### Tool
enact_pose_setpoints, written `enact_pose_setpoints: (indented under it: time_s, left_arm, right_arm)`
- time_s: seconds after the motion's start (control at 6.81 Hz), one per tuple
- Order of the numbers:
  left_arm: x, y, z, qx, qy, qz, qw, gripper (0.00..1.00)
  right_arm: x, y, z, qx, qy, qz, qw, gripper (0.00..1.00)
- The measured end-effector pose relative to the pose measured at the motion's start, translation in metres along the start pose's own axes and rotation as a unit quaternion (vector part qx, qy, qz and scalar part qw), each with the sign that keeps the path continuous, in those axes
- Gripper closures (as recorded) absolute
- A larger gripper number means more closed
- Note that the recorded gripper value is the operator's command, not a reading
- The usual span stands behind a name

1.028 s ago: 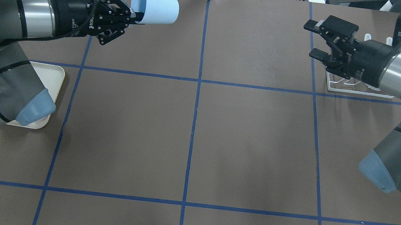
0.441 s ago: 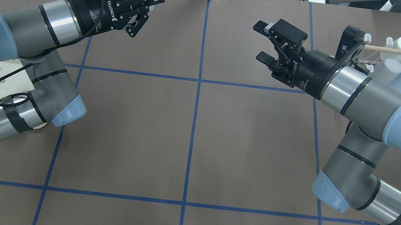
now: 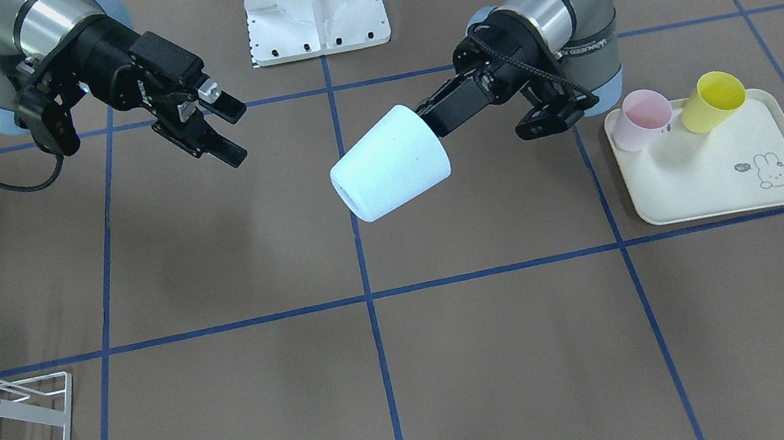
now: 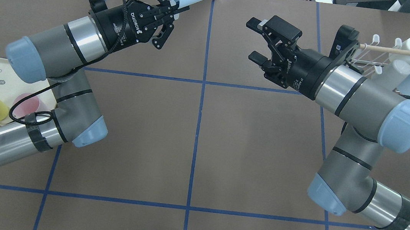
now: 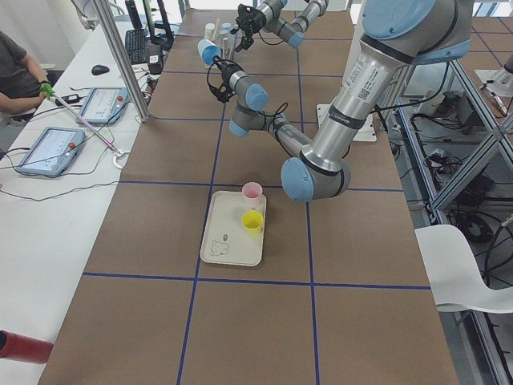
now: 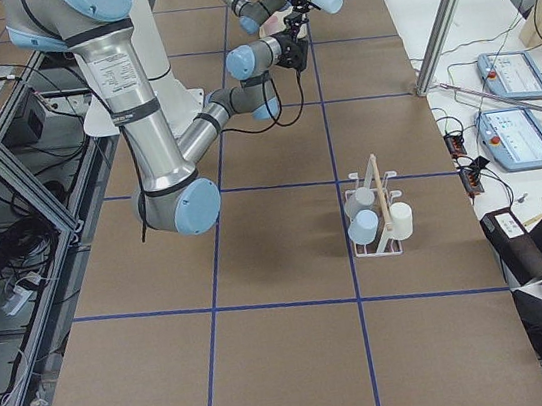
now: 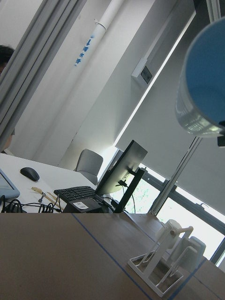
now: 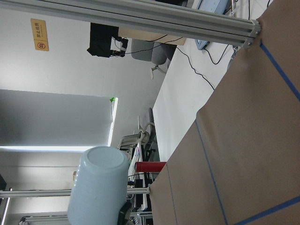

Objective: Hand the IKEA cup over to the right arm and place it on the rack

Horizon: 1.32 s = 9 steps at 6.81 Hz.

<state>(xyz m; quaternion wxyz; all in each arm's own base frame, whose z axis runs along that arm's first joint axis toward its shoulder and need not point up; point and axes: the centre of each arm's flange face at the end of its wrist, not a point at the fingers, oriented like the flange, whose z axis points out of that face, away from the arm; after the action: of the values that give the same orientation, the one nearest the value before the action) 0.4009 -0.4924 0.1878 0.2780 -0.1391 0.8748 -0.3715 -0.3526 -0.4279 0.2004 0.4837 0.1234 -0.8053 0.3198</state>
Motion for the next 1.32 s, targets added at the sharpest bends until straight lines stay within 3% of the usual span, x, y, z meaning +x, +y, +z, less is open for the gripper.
enact_pose_setpoints:
  time_s: [0.59,1.32]
  left_arm:
    - [-0.04,0.024,0.026,-0.013,-0.015,-0.024,0.9995,1.0]
    - [-0.071,0.066,0.043,-0.028,-0.007,-0.05,0.9983,1.0]
  right_arm:
    - [-0.005,0.0,0.007,0.004,-0.008,0.013,0.9999,0.0]
    - [0.0,-0.003,0.009,0.014,-0.005,0.013,0.9998,0.0]
